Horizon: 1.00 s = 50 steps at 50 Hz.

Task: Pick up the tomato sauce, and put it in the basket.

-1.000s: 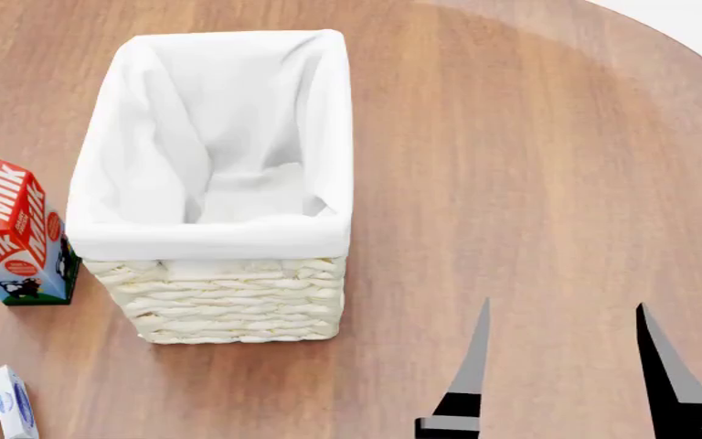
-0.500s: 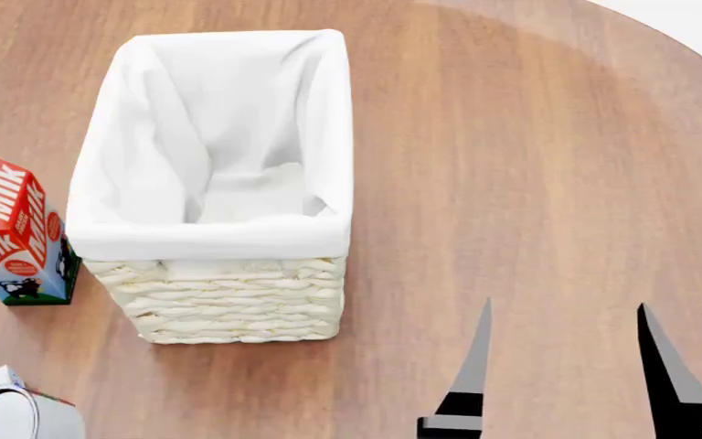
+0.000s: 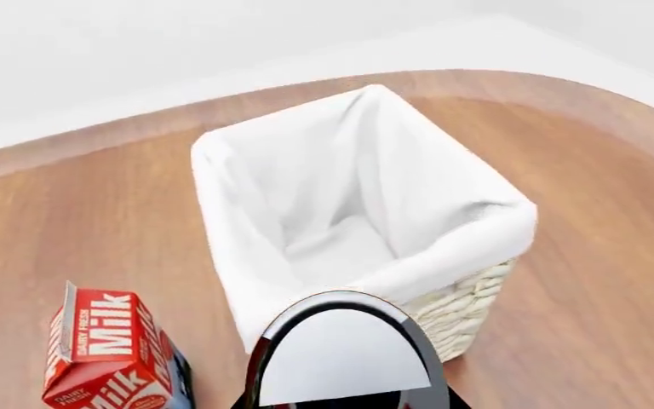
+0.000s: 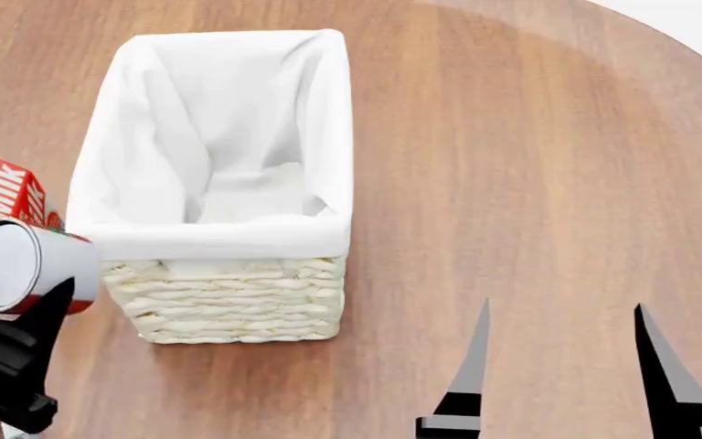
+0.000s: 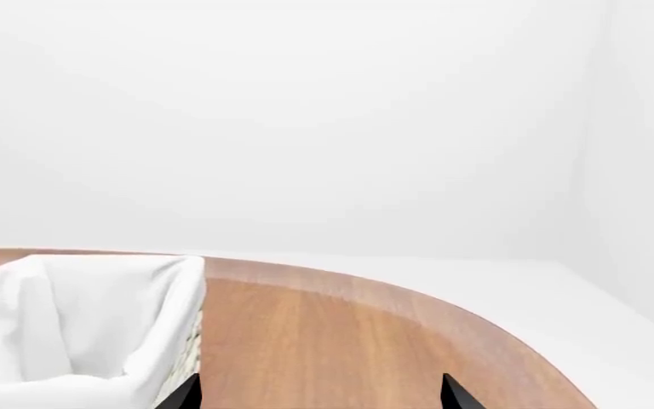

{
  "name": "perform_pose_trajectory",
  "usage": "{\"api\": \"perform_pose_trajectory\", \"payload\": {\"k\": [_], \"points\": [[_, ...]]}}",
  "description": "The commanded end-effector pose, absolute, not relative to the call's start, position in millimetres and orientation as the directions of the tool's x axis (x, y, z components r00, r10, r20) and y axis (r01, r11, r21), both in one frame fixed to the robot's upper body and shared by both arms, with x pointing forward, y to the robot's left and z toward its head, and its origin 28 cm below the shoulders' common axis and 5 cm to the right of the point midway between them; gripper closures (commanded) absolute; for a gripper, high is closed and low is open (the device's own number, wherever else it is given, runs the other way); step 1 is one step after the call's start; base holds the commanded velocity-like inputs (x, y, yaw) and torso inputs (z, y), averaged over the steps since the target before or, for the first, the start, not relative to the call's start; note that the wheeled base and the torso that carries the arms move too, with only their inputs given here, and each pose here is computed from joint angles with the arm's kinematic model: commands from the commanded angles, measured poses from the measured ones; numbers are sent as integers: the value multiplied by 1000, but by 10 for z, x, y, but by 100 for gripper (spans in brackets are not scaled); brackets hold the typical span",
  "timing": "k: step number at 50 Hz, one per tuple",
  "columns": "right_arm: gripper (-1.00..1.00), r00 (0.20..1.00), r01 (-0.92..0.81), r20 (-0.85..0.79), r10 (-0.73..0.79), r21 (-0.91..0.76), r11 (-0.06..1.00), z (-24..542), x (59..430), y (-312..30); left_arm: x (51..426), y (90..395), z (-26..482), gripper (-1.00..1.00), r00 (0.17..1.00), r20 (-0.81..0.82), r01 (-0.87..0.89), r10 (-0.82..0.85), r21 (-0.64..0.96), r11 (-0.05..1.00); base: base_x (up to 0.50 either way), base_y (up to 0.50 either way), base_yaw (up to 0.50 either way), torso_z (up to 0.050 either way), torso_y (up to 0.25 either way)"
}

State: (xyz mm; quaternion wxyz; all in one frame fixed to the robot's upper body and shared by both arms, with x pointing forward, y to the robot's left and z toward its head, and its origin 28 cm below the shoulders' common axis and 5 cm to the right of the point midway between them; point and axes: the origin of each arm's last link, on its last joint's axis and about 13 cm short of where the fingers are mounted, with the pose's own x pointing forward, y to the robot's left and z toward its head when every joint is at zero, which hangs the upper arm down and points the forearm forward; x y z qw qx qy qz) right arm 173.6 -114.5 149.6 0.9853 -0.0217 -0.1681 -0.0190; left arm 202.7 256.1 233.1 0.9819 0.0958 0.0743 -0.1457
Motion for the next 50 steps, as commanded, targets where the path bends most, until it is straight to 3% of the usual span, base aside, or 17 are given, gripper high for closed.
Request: {"api": "perform_pose_trajectory", "payload": {"k": [1, 20, 50], "points": [[-100, 937, 35, 348, -19, -38, 999, 1516, 1737, -1151, 2213, 2497, 2697, 100, 965, -44, 263, -259, 141, 955, 0, 0, 0, 0, 0], [-100, 936, 33, 351, -17, -40, 999, 1531, 1737, -1152, 2649, 2417, 3095, 100, 978, -24, 209, -208, 162, 964, 0, 0, 0, 0, 0], [-100, 935, 39, 354, -19, -51, 998, 1541, 1743, -1170, 3405, 1980, 3939, 100, 984, -52, 177, -170, 214, 961, 0, 0, 0, 0, 0]]}}
